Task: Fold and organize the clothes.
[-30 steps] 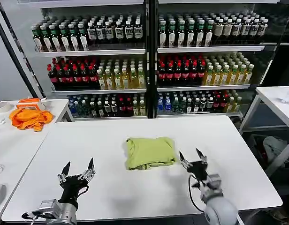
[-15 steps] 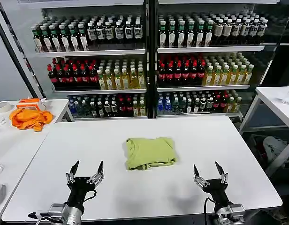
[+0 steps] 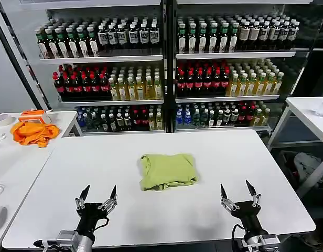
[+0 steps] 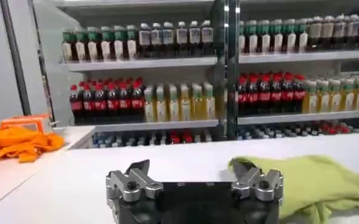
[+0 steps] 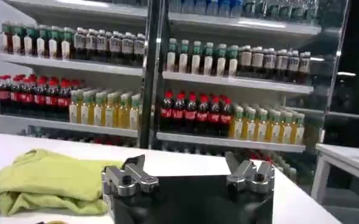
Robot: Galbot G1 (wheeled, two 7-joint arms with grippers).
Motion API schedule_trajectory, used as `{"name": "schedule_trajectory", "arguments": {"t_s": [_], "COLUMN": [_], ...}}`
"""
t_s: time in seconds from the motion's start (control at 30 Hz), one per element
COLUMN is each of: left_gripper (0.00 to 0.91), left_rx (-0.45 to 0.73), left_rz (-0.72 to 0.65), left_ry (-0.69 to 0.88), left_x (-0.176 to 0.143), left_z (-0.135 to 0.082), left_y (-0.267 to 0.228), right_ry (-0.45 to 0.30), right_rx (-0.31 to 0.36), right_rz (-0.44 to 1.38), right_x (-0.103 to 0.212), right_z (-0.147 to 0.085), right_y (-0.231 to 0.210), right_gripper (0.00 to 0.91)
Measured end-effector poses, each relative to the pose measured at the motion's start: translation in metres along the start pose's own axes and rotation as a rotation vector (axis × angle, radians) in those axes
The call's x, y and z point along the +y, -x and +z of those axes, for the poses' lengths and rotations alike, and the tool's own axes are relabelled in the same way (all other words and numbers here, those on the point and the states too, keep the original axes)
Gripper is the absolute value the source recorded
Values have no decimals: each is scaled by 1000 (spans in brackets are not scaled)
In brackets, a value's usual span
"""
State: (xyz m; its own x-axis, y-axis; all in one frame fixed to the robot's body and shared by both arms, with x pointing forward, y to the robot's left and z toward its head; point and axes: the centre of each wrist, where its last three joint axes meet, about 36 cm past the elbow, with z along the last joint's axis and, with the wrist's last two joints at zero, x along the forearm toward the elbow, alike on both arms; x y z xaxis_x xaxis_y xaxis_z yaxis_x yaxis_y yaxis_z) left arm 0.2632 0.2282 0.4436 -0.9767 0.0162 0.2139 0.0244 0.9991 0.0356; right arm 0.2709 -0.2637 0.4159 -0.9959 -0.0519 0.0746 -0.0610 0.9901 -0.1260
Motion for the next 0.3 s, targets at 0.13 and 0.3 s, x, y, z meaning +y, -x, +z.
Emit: {"name": "schedule_trajectory", "arguments": {"t_s": [0.13, 0.3], "left_gripper": [907, 907], "left_rx": [-1, -9], "left_rz": [-1, -1], "left_ry": [3, 1], "left_x": [1, 1], "left_z": [1, 0], "left_y": [-1, -2], "right_ry": [7, 16], "right_rx": [3, -5], "right_rz": [8, 19], "right_x": [-2, -3], "right_z": [-2, -4], "right_y": [-1, -1], "right_gripper": [907, 907]}}
